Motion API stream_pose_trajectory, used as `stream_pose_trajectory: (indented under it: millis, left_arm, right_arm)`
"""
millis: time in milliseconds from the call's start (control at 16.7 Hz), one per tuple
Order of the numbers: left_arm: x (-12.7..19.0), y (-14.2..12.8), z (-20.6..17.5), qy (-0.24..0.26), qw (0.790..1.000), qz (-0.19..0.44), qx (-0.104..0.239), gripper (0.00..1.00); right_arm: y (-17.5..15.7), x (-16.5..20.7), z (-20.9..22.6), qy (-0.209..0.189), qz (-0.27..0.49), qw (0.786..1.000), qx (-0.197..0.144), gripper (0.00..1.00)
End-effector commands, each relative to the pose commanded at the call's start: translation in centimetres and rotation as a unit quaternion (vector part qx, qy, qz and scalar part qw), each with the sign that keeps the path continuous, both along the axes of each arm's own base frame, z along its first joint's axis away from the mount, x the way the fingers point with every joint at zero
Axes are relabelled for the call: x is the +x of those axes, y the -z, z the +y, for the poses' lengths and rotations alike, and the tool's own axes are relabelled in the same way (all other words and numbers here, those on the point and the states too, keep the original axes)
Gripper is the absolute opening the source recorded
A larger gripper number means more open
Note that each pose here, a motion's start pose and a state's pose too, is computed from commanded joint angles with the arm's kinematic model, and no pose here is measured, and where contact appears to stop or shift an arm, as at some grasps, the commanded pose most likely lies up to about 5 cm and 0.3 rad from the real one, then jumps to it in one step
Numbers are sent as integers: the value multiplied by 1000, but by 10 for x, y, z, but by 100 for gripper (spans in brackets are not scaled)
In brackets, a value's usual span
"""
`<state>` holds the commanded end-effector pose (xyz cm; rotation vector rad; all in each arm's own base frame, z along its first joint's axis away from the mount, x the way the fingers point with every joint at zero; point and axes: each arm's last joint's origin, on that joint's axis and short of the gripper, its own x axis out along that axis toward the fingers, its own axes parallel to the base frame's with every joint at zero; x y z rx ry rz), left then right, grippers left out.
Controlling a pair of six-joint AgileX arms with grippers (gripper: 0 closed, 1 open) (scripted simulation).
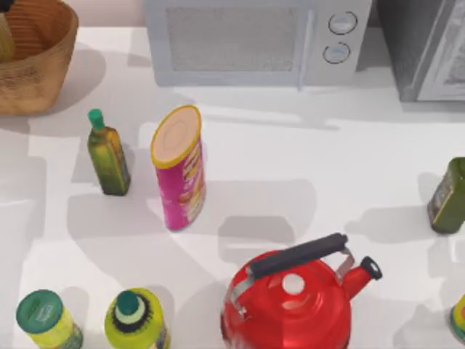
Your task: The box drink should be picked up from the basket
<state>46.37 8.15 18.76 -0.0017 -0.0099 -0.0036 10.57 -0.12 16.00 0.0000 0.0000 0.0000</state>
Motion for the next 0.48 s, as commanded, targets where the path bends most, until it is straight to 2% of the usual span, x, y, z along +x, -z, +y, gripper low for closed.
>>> stream_pose_trajectory:
  millis: [300,480]
  left_arm:
    - [-2,-62,-1,1,1000,-3,2,0]
    - [-6,-89,-2,2,1000,-1,2,0]
  right_arm:
    - [0,0,0,0,0,1000,0,100]
    - [0,0,0,0,0,1000,0,100]
